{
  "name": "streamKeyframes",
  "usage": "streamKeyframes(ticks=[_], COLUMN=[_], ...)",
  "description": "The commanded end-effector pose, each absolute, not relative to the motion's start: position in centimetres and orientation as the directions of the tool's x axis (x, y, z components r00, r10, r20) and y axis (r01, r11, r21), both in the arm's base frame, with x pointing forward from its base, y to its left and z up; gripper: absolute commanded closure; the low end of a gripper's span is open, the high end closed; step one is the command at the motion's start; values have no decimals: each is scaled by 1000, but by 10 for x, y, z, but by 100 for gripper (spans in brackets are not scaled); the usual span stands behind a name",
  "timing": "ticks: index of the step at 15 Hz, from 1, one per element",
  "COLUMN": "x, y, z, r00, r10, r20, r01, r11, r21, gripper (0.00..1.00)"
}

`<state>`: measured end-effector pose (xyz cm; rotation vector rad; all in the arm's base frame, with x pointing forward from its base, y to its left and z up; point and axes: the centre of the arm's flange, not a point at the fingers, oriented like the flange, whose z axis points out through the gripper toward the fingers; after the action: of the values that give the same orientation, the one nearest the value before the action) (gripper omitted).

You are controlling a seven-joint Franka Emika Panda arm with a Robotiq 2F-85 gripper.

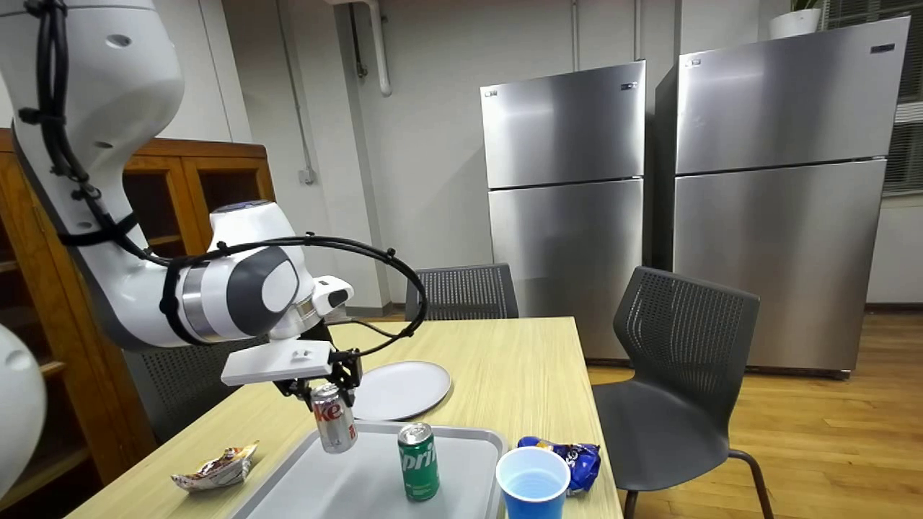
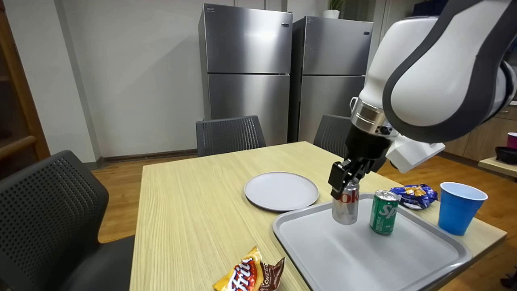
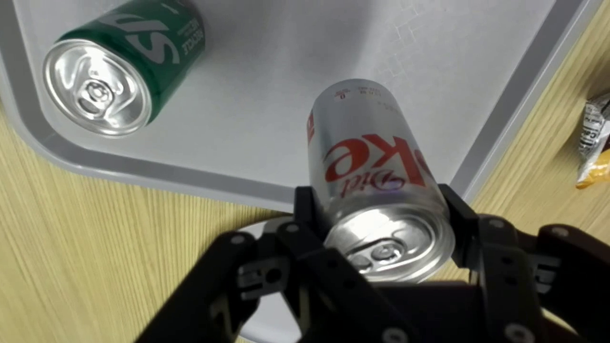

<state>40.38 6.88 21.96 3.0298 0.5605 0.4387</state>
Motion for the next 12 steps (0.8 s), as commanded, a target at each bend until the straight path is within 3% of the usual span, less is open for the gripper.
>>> streamKeyframes(ticks=[1,12], x=[412,414], y=[53,42], z=[202,173], r00=[892,907], r10=[360,336], r20=[274,255], r01=[357,339], r11=[-932,-940], r21=[63,35], gripper=[62,62])
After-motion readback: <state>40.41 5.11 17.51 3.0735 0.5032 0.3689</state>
